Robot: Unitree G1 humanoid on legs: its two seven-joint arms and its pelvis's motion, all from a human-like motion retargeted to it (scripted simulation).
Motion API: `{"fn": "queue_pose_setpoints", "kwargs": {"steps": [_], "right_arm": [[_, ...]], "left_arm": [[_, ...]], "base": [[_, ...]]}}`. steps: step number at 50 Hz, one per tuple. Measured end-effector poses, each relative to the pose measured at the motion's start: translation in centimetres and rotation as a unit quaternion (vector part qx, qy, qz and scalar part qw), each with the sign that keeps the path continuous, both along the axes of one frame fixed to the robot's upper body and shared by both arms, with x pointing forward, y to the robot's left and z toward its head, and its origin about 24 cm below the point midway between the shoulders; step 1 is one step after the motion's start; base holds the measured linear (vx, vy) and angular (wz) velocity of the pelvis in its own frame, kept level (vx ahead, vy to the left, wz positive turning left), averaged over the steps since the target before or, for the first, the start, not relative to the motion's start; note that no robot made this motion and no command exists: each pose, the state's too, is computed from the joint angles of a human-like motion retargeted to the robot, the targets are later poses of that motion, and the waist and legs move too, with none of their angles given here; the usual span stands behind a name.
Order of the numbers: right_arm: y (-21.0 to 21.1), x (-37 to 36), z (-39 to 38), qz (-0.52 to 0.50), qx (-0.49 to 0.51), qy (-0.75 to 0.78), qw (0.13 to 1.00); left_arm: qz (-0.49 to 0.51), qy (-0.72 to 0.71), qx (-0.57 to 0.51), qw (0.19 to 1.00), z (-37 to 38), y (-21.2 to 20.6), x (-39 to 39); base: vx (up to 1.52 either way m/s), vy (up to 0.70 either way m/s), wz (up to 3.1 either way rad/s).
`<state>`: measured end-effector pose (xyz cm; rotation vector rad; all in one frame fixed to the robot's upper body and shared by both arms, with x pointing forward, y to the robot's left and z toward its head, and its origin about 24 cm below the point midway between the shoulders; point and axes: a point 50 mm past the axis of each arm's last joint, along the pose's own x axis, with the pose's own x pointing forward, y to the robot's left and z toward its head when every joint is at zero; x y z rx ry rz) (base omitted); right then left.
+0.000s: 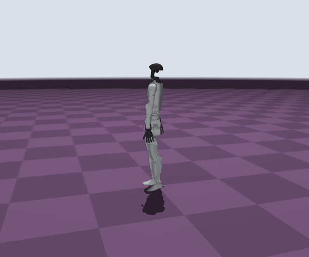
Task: In place motions
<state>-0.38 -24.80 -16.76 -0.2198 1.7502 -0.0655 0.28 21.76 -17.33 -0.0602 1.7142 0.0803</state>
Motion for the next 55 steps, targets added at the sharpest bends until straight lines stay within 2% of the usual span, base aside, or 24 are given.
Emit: {"fn": "queue_pose_setpoints", "kwargs": {"steps": [4,7,15,20,30,41,45,50,55], "right_arm": [[0.8,-2.6,0.2,-0.07,0.048,0.047,0.995],[1.3,-3.5,0.2,-0.085,0.047,0.056,0.994],[2.2,-1.6,-0.2,-0.027,0.07,0.038,0.996],[2.6,-0.2,-0.5,0.028,0.079,0.024,0.996],[1.7,0.6,-0.3,0.084,0.076,0.026,0.993],[0.6,0.8,0.0,0.088,0.043,0.029,0.995],[1.5,3.5,-0.3,0.102,0.056,-0.015,0.993],[2.6,8.7,0.1,0.176,0.065,-0.078,0.979],[5.1,13.6,0.9,0.245,0.083,-0.154,0.954]], "left_arm": [[-0.019,-0.032,-0.046,0.998,-0.3,-2.0,1.8],[-0.048,-0.05,-0.076,0.995,-0.4,-3.1,2.9],[-0.128,-0.062,-0.087,0.986,-0.5,-3.6,3.8],[-0.129,-0.045,-0.082,0.987,-0.5,-3.4,2.8],[-0.056,-0.02,-0.044,0.997,-0.2,-1.1,1.5],[0.007,-0.056,0.054,0.997,1.2,4.8,3.0],[0.088,-0.076,0.075,0.99,1.5,5.8,3.1],[0.235,-0.071,0.079,0.966,1.2,5.2,-0.4],[0.275,-0.008,0.087,0.957,1.3,4.2,-5.8]], "base": [[-0.06,-0.03,-0.45],[-0.02,0.0,-0.19],[-0.01,0.05,0.19],[0.01,0.15,1.03],[-0.03,0.24,1.95],[-0.2,0.21,1.7],[-0.15,-0.16,1.03],[0.01,-0.07,0.68],[0.04,0.01,0.04]]}}
